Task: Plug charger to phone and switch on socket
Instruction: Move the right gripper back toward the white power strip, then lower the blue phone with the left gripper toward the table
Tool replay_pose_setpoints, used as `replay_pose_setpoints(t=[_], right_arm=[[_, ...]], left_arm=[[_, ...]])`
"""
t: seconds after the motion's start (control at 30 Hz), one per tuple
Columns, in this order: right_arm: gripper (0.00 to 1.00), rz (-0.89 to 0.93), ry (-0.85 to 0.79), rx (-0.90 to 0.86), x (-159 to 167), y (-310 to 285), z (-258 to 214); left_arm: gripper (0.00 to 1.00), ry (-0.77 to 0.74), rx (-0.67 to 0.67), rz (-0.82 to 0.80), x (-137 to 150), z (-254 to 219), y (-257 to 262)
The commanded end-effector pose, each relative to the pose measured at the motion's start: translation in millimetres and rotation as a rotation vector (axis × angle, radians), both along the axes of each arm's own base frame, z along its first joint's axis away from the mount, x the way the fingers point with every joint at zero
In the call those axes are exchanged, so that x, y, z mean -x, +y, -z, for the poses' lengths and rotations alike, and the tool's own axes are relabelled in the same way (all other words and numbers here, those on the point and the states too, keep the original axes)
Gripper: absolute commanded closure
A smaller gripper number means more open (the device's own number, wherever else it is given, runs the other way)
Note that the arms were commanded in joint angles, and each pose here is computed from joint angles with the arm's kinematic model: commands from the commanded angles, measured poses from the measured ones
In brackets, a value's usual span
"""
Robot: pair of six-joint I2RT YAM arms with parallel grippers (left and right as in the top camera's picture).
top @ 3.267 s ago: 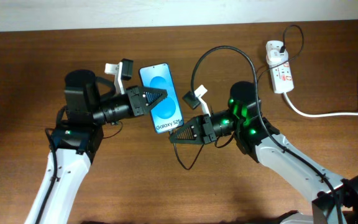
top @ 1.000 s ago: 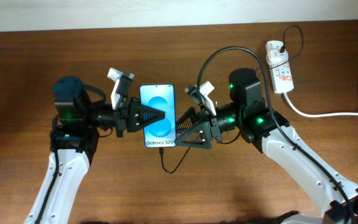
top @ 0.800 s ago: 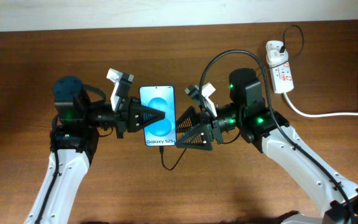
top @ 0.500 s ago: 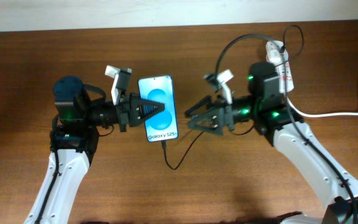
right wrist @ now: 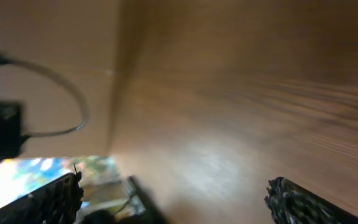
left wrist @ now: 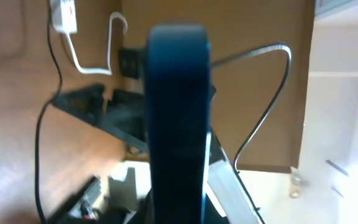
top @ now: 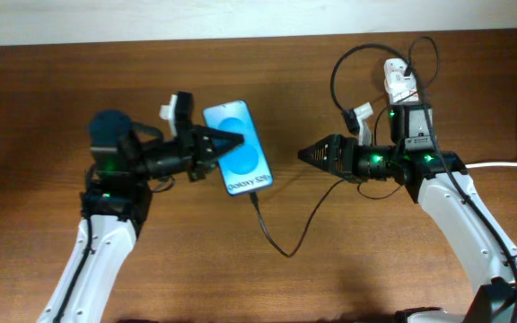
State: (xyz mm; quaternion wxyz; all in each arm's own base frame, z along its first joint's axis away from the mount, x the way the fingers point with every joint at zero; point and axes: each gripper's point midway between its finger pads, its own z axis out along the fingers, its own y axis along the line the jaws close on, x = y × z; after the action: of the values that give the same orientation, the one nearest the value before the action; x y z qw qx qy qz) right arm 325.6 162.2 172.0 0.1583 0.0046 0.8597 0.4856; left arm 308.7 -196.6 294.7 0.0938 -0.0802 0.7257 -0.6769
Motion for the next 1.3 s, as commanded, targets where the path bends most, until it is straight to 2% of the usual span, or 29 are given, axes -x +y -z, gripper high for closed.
replay_pose_setpoints(t=[0.0,0.13,0.37,0.6,0.77,0.87,1.07,1.27], right_arm=[[0.02,0.069,-0.05,0.119,-15.9,-21.9,2.0],[0.02,0.122,-0.07,0.156,-21.4,-43.6,-14.4],[0.02,0.232,-0.069,0.322,-5.6,-89.4,-32.8],[0.02,0.244,-0.145,0.387,15.8,-96.0,-54.9],[0.01,0.282,-0.099,0.472,27.1,-109.1,-47.0],[0.02,0.292,-0.057,0.511,33.6,-115.1,-39.4],[0.02,0.307,-0.038,0.547,35.9,-121.1,-35.1],[0.02,0.307,-0.03,0.558,37.2,-122.6,-33.1]], left_arm=[[1.0,-0.067,0.0,0.043,11.5,-14.6,-16.5],[1.0,-0.197,-0.048,0.061,13.8,-7.9,-18.1],[1.0,-0.15,-0.122,0.049,5.8,26.3,-26.6],[1.0,-0.07,-0.171,-0.004,-10.5,51.9,-27.7],[1.0,-0.055,-0.208,-0.066,-23.4,56.7,-23.8],[1.0,-0.031,-0.28,-0.113,-29.1,61.8,-23.3],[1.0,-0.085,-0.473,-0.13,-26.0,47.0,-36.1],[1.0,-0.162,-0.56,-0.059,-18.4,26.7,-35.1]])
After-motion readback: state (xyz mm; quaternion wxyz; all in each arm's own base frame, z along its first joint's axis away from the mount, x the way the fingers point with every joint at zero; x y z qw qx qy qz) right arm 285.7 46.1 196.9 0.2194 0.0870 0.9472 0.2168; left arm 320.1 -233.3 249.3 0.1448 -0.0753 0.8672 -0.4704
